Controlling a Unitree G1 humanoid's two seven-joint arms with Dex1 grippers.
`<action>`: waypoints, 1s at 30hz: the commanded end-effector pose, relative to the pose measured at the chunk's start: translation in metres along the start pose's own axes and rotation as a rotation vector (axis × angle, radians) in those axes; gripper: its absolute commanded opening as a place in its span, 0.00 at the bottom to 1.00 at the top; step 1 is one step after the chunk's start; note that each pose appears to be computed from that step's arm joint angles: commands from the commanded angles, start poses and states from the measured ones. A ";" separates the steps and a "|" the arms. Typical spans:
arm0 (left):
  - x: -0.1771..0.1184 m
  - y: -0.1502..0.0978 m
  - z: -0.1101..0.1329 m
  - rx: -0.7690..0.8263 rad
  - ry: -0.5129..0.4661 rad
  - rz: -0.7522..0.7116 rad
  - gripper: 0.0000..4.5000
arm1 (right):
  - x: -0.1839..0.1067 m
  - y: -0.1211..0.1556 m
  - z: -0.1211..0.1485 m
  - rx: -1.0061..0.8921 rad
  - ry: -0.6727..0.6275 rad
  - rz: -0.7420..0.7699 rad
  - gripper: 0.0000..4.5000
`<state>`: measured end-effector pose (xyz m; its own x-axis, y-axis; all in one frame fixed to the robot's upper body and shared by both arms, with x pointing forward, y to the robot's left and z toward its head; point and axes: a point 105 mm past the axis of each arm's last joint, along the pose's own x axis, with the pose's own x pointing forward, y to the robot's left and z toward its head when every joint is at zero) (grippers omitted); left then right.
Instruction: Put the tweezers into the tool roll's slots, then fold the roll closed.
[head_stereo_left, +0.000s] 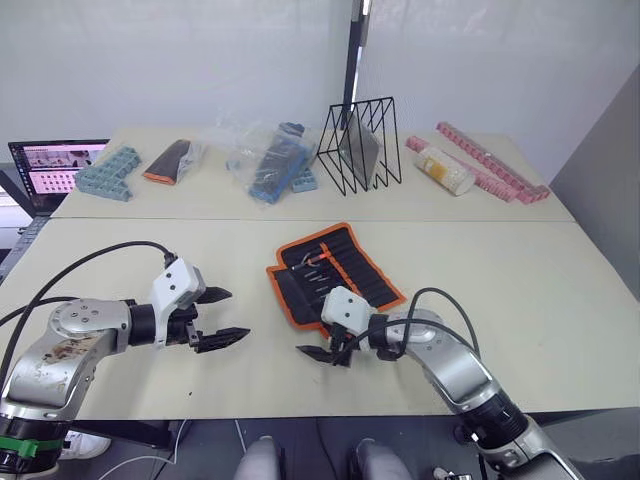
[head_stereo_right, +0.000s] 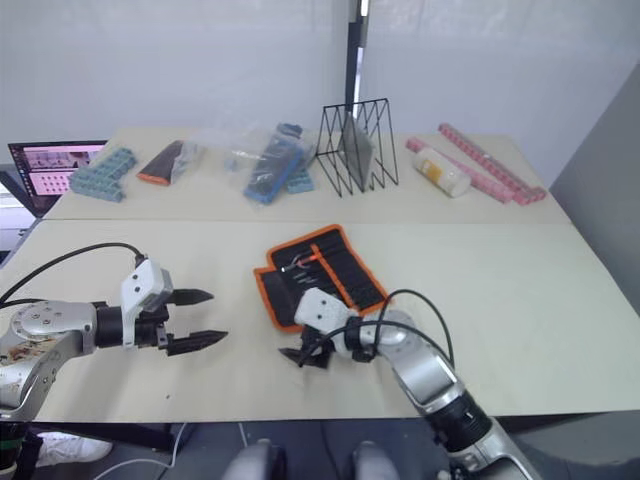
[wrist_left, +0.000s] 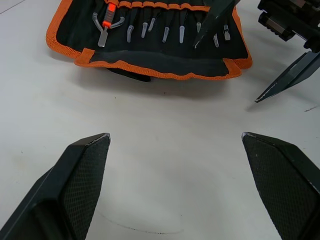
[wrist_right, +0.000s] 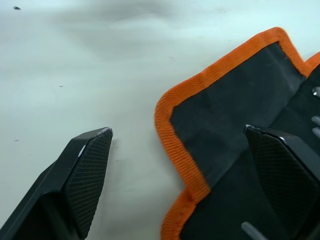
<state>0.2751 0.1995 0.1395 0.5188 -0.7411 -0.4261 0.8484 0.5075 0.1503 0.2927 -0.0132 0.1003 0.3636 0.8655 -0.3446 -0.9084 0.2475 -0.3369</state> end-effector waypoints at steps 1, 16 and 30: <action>-0.007 0.002 0.004 0.009 -0.006 0.026 1.00 | 0.005 -0.011 0.009 -0.072 -0.010 -0.048 0.88; 0.001 0.036 -0.016 0.192 0.029 0.268 1.00 | -0.005 -0.006 0.018 -0.142 -0.101 0.056 0.01; 0.028 0.026 0.000 0.380 0.020 -0.123 1.00 | -0.064 -0.006 -0.003 0.019 -0.060 0.098 0.01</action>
<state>0.3096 0.1945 0.1330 0.4398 -0.7804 -0.4445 0.8853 0.2932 0.3610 0.2758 -0.0689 0.1059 0.2514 0.8969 -0.3639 -0.9490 0.1545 -0.2749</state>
